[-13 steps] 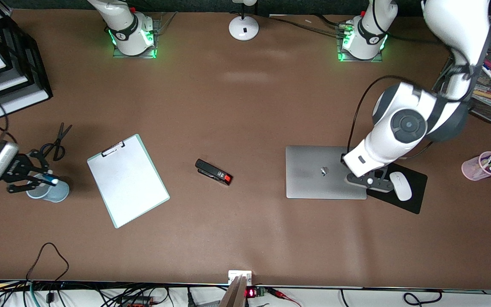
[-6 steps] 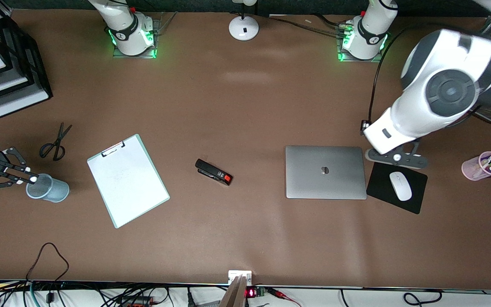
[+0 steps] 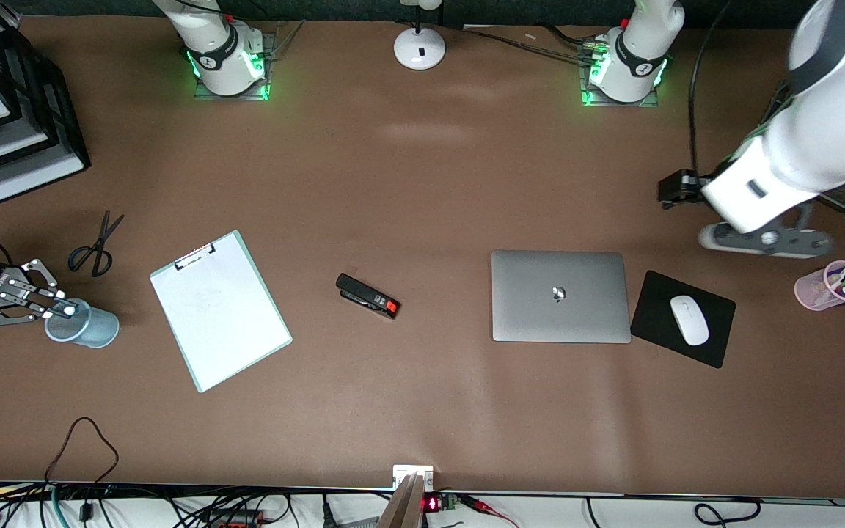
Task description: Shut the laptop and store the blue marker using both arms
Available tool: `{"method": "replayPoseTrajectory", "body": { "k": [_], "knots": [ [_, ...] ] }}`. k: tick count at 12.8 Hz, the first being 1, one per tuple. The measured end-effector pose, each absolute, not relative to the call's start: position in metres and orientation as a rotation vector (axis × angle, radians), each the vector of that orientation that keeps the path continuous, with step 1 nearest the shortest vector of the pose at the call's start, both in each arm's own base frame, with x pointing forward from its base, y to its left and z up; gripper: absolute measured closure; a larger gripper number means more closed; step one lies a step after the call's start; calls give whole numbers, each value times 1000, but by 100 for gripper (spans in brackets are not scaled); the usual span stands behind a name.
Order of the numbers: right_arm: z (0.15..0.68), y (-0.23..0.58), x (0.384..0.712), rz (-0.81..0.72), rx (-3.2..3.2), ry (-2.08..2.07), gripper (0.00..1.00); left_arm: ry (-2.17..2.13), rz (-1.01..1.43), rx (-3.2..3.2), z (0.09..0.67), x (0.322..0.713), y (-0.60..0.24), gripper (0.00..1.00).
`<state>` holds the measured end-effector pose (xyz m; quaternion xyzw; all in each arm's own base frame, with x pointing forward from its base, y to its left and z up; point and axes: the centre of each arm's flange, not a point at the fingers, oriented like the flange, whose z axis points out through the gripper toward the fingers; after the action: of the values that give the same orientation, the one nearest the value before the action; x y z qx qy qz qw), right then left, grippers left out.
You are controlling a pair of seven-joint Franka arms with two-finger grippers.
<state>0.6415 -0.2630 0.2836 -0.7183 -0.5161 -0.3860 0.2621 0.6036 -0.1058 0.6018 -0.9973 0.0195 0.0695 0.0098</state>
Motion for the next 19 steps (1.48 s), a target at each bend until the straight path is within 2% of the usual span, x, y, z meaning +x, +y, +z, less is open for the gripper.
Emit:
{"method": "replayPoseTrajectory", "body": {
  "k": [4, 9, 10, 12, 16, 17, 19],
  "knots": [
    [296, -270, 648, -1077, -1926, -1439, 81, -68, -13, -3139, 584, 586, -3, 0],
    [243, -295, 630, -1149, -1837, -1356, 81, -6, -7, -3139, 563, 559, -6, 0],
    [235, -297, 627, -1152, -1833, -1343, 74, 5, -7, -3139, 563, 559, -7, 0],
    [230, -298, 627, -1155, -1832, -1334, 53, 29, -2, -3139, 563, 558, -7, 0],
    [236, -305, 628, -1164, -1838, -1331, 4, 36, 16, -3138, 562, 557, -7, 0],
    [238, -306, 628, -1156, -1847, -1313, 0, 39, 13, -3138, 564, 557, -7, 0],
    [240, -307, 628, -1105, -1884, -1241, 0, 48, 19, -3138, 569, 556, -10, 0]
  ]
}}
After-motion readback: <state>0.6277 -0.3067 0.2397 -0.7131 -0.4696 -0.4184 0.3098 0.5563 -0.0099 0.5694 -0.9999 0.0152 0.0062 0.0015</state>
